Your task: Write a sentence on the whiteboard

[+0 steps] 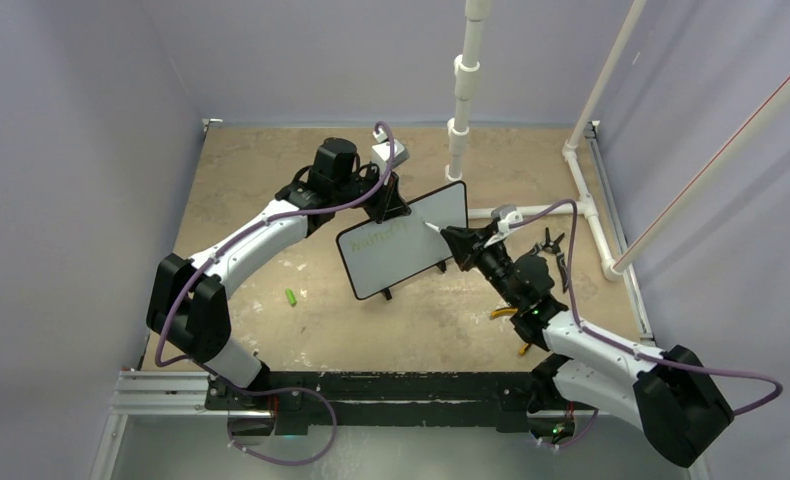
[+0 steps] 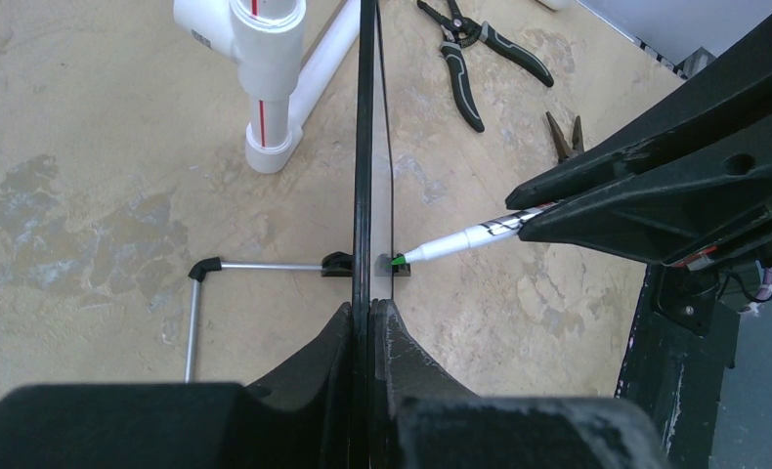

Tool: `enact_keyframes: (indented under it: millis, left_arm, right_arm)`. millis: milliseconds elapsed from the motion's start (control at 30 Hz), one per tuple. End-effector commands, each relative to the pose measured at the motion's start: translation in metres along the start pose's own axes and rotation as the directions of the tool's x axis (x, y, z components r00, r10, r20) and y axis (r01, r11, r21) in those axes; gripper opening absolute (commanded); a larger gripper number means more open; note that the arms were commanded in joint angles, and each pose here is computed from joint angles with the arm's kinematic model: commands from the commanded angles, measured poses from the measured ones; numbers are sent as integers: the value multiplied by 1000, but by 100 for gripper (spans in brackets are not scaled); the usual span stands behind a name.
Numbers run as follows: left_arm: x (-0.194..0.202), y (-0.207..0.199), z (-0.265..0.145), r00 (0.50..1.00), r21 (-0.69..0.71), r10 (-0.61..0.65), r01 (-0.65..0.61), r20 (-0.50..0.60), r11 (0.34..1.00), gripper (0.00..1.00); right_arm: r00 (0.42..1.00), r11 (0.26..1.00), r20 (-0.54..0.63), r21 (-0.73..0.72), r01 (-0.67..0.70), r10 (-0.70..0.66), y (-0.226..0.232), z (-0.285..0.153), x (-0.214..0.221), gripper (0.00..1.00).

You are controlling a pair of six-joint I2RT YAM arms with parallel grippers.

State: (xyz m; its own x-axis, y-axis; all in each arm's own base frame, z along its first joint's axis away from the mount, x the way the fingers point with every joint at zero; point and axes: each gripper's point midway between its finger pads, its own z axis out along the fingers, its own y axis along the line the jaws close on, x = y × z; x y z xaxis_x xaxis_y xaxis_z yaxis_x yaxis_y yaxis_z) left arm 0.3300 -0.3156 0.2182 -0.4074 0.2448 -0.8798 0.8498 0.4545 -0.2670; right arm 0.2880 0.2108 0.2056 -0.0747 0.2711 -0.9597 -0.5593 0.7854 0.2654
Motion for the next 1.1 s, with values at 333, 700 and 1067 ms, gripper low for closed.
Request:
enact_keyframes:
  millis: [333, 700, 1067]
  left_arm:
    - [-6, -5, 4, 999, 31, 34, -34, 22, 999, 0]
    - [-5, -6, 4, 999, 35, 35, -35, 21, 999, 0]
    - [-4, -6, 5, 999, 41, 33, -34, 19, 999, 0]
  right_arm:
    - [991, 1000, 131, -10, -21, 22, 7, 3, -41, 0]
    - [987, 999, 158, -34, -26, 31, 12, 9, -49, 0]
    - [988, 999, 151, -24, -29, 32, 10, 17, -47, 0]
